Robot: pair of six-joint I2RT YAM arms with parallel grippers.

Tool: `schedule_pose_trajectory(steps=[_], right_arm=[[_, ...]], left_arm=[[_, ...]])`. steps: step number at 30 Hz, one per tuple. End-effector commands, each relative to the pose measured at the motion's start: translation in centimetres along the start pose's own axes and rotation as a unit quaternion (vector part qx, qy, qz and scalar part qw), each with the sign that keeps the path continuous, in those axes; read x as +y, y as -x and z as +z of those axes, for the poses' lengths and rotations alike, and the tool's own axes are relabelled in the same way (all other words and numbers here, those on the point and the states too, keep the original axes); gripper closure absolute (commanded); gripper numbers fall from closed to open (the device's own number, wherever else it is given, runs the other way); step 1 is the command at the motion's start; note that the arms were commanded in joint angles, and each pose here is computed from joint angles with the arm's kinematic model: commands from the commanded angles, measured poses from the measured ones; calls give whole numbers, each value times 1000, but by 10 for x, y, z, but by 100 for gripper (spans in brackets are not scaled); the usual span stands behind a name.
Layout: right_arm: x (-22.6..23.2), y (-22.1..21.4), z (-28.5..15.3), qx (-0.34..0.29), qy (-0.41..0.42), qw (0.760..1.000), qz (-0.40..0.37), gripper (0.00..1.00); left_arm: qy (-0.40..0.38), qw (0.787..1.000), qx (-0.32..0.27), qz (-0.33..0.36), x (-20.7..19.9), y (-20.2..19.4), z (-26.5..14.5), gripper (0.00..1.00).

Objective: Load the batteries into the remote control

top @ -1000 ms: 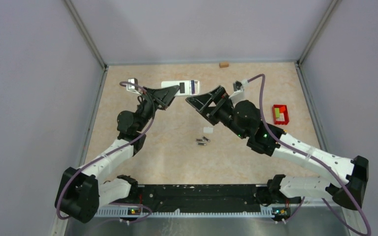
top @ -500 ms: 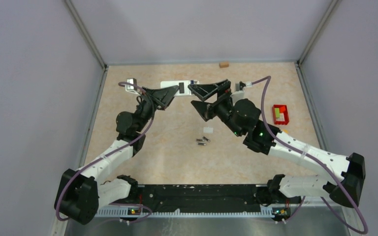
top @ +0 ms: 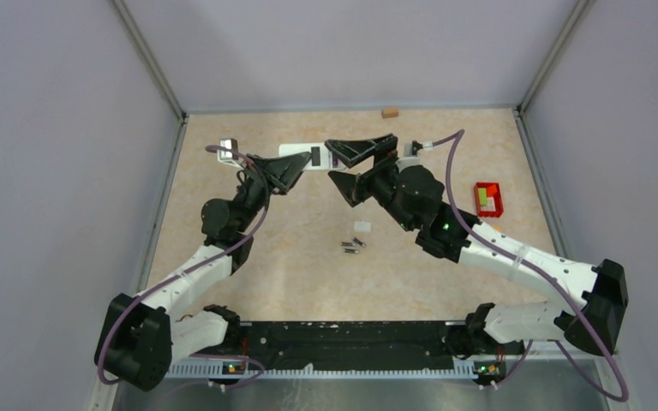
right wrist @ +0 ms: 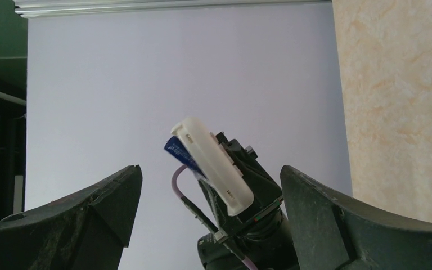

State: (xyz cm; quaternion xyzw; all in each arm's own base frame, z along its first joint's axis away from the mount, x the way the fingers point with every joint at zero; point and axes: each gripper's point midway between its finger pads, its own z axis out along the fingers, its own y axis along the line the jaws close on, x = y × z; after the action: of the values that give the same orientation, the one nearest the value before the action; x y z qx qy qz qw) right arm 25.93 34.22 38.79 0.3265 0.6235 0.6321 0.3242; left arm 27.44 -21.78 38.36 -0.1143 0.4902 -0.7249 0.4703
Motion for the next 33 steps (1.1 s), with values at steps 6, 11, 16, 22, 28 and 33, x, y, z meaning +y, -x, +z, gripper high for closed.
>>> schedule_pose_trajectory(steps=[6, 11, 16, 22, 28, 33], right_arm=[[31, 2, 6, 0, 40, 999, 34, 13], [32, 6, 5, -2, 42, 998, 38, 13], [34, 10, 6, -7, 38, 999, 34, 12], [35, 15, 8, -6, 31, 999, 31, 16], [34, 12, 11, 6, 28, 999, 30, 17], [31, 8, 13, 16, 28, 999, 28, 18]], left_arm=[[-69, 997, 2, 22, -30, -2, -7, 100], [-69, 997, 1, 24, -28, -2, -9, 100], [-73, 997, 3, 31, -29, -3, -9, 100], [-89, 995, 6, 46, -34, -5, -11, 100], [-91, 995, 4, 49, -35, -4, -10, 100], [-89, 995, 3, 49, -33, -4, -10, 100]])
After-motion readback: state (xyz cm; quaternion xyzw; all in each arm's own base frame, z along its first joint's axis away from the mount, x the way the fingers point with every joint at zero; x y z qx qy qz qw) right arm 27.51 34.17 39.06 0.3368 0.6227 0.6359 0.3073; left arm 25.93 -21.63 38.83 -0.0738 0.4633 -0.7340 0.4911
